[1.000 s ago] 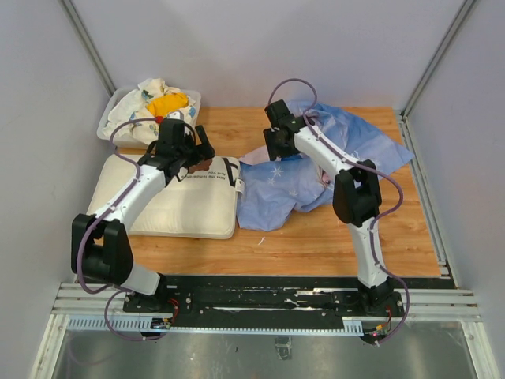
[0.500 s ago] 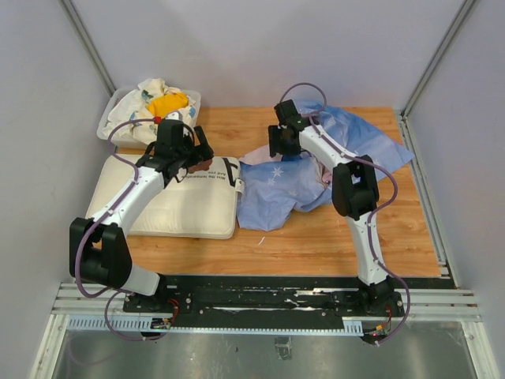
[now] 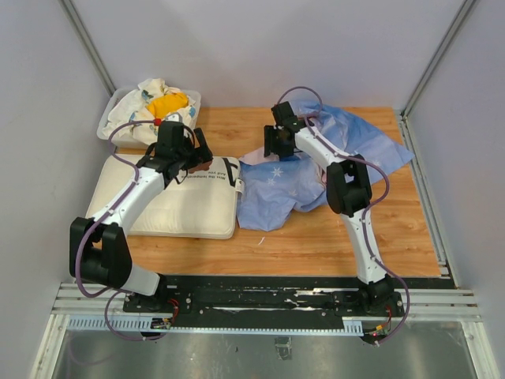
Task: Put the pillow into the pillowcase
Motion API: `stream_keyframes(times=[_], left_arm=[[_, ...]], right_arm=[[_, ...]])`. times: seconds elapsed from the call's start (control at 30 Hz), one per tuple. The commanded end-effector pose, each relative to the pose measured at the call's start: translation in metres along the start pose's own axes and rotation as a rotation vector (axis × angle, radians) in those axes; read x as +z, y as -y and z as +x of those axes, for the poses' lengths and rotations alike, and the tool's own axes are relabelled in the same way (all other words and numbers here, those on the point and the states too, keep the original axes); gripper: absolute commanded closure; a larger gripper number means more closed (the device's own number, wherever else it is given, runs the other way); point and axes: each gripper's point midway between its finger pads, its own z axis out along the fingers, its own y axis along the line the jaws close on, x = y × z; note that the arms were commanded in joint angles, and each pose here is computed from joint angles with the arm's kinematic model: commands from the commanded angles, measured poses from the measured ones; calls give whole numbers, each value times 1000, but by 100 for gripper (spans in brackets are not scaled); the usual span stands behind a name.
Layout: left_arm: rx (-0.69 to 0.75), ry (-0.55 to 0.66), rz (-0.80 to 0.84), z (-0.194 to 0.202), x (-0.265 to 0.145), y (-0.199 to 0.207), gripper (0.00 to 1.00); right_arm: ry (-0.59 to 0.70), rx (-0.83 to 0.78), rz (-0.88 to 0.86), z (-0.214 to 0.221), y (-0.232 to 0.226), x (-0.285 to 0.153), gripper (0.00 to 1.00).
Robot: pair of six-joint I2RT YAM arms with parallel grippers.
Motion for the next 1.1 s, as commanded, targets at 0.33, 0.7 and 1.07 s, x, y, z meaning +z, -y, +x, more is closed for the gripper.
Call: stream_keyframes(times=[0.33,0.7,1.07], left_arm=[[8,33,14,-9,-9,4,0],[-34,66,84,-27,-13,23,1],[-40,39,326,-22,-13,76,1]], right_arm=[[93,-20,9,-31,-3,-47,99],[516,-31,-25,-154,-8,-252,99],[788,-108,-145,-166,-27,-392,99]])
